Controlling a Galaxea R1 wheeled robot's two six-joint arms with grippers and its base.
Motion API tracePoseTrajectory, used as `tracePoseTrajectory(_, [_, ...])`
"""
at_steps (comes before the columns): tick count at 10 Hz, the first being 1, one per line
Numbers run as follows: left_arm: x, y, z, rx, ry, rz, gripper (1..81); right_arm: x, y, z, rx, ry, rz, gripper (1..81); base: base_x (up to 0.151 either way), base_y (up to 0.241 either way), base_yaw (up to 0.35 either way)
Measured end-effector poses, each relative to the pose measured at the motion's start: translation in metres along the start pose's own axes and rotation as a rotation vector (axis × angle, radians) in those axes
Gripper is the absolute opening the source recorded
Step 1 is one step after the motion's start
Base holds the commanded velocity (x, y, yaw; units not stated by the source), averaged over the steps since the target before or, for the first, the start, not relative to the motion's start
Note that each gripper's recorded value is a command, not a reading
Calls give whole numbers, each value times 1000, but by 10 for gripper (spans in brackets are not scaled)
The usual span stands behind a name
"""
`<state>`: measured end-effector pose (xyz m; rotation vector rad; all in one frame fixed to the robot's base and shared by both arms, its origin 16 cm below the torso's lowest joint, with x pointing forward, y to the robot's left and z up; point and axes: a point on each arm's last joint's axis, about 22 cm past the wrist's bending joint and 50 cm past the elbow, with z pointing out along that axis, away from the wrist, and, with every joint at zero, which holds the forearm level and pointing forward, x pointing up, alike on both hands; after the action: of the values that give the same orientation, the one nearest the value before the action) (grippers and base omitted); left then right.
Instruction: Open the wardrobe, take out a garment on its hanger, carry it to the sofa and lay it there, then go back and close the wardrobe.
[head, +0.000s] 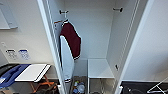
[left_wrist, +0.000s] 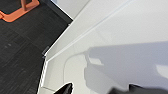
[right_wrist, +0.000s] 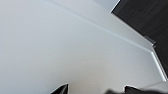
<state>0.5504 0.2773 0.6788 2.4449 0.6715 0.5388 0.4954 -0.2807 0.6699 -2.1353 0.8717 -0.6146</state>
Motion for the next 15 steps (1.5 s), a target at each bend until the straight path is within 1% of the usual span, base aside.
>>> tracePoseTrajectory(1, [-33, 35, 24, -41, -44, 10, 811, -48, -21, 26, 38, -65, -24, 811, 0, 0, 0])
tracePoseTrajectory(2, [-59, 61, 41, -66, -79, 72, 811, -100, -45, 48, 83, -135, -50, 811, 0, 0, 0])
tracePoseTrajectory(3, [-102, 75, 59, -79, -132, 100, 811, -140, -57, 60, 111, -184, -79, 811, 0, 0, 0])
tracePoseTrajectory(4, [-142, 55, 69, -49, -176, 110, 811, -156, -44, 63, 96, -196, -105, 811, 0, 0, 0])
tracePoseTrajectory(5, [-164, 9, 71, 19, -194, 110, 811, -160, -16, 61, 50, -194, -124, 811, 0, 0, 0])
tracePoseTrajectory(6, [-180, -33, 67, 81, -210, 115, 811, -170, 6, 59, 13, -203, -142, 811, 0, 0, 0])
tracePoseTrajectory(7, [-196, -55, 65, 110, -225, 135, 811, -189, 22, 57, -7, -225, -162, 811, 0, 0, 0])
tracePoseTrajectory(8, [-218, -66, 66, 117, -248, 179, 811, -209, 40, 53, -29, -250, -184, 811, 0, 0, 0])
tracePoseTrajectory(9, [-250, -84, 64, 129, -281, 219, 811, -220, 72, 43, -80, -266, -217, 811, 0, 0, 0])
tracePoseTrajectory(10, [-283, -116, 56, 158, -316, 263, 811, -229, 115, 28, -152, -281, -252, 811, 0, 0, 0])
tracePoseTrajectory(11, [-315, -152, 45, 188, -346, 309, 811, -245, 153, 12, -212, -302, -279, 811, 0, 0, 0])
tracePoseTrajectory(12, [-344, -180, 35, 200, -365, 356, 811, -265, 188, -2, -271, -327, -317, 811, 0, 0, 0])
tracePoseTrajectory(14, [-380, -215, 25, 218, -375, 436, 811, -299, 233, -20, -342, -363, -397, 811, 0, 0, 0])
tracePoseTrajectory(15, [-390, -231, 19, 226, -372, 472, 811, -315, 264, -40, -394, -385, -424, 811, 0, 0, 0])
